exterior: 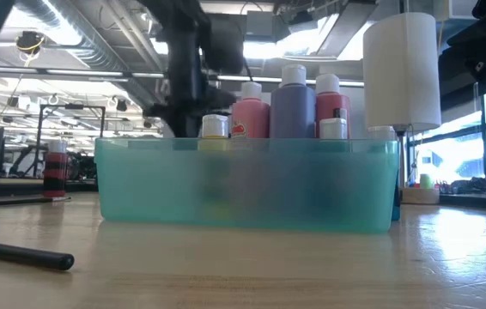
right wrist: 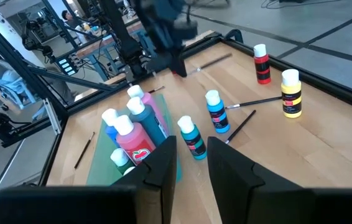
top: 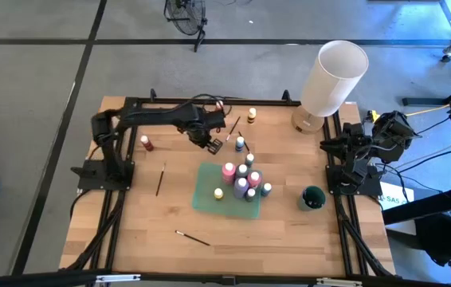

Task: Pick & Place Paint Supplies
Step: Put the black eyeshadow brush into the green cup

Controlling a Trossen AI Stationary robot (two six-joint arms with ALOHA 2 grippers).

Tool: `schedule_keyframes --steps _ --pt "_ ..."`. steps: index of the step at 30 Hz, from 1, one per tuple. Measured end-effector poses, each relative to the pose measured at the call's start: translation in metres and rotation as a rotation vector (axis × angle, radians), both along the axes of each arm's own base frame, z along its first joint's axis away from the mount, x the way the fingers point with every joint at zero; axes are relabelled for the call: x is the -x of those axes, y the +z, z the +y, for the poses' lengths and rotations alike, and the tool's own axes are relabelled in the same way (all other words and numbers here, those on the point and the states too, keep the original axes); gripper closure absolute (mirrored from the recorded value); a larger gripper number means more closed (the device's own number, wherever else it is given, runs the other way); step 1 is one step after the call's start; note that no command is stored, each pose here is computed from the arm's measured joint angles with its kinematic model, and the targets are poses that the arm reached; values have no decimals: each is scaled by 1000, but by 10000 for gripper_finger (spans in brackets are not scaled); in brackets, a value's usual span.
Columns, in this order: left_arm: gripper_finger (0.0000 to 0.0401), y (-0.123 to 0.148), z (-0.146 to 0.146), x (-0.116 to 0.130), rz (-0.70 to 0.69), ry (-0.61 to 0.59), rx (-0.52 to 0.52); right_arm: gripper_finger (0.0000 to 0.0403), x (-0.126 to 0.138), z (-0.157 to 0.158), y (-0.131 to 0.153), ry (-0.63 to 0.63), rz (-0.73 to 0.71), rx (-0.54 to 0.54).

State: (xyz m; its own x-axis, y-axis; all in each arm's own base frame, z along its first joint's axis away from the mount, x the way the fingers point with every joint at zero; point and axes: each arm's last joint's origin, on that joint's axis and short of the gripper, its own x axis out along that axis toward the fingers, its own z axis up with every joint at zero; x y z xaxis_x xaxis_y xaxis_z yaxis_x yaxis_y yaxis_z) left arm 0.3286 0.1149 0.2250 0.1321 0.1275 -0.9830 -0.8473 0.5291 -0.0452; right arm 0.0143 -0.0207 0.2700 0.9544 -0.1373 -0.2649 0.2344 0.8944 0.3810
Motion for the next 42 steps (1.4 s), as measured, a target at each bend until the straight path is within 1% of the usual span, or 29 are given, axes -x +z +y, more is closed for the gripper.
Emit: schedule_keyframes --steps 3,6,8,10,12,14,16,19,22,24,26,30,32,36,40,42 --pt "399 25 -9 8 -75 19 -20 311 0 0 0 0 0 0" --pt "399 57 -20 20 -200 43 -34 311 0 0 0 0 -1 -1" --pt "399 79 -28 28 -306 54 -37 311 -1 1 2 15 -9 4" --pt "399 102 -36 35 -445 50 -46 311 -2 3 6 42 -31 33" --pt "399 124 -44 40 -598 29 -51 311 -4 6 13 77 -68 103" --pt "399 141 -52 41 -739 3 -46 311 -7 10 22 114 -112 209" --pt "399 155 -60 39 -867 -38 -39 311 -11 15 33 156 -163 323" --pt "399 170 -69 33 -1024 -92 -36 310 -16 22 48 168 -228 486" --pt "399 174 -77 23 -1104 -132 -27 305 -20 27 64 159 -251 634" --pt "399 173 -82 15 -1139 -148 -19 302 -24 30 74 107 -232 699" --pt "399 170 -87 7 -1160 -157 -5 302 -27 33 82 91 -217 761" --pt "399 161 -98 -13 -1200 -180 25 304 -34 42 86 116 -195 819" --pt "399 158 -103 -23 -1240 -201 61 304 -37 46 85 126 -179 843" --pt "399 149 -115 -42 -1305 -238 127 304 -43 55 89 208 -134 983" --pt "399 138 -122 -58 -1347 -249 189 304 -44 56 103 199 -15 1052" --pt "399 132 -124 -65 -1361 -245 231 304 -43 56 109 219 55 1070"
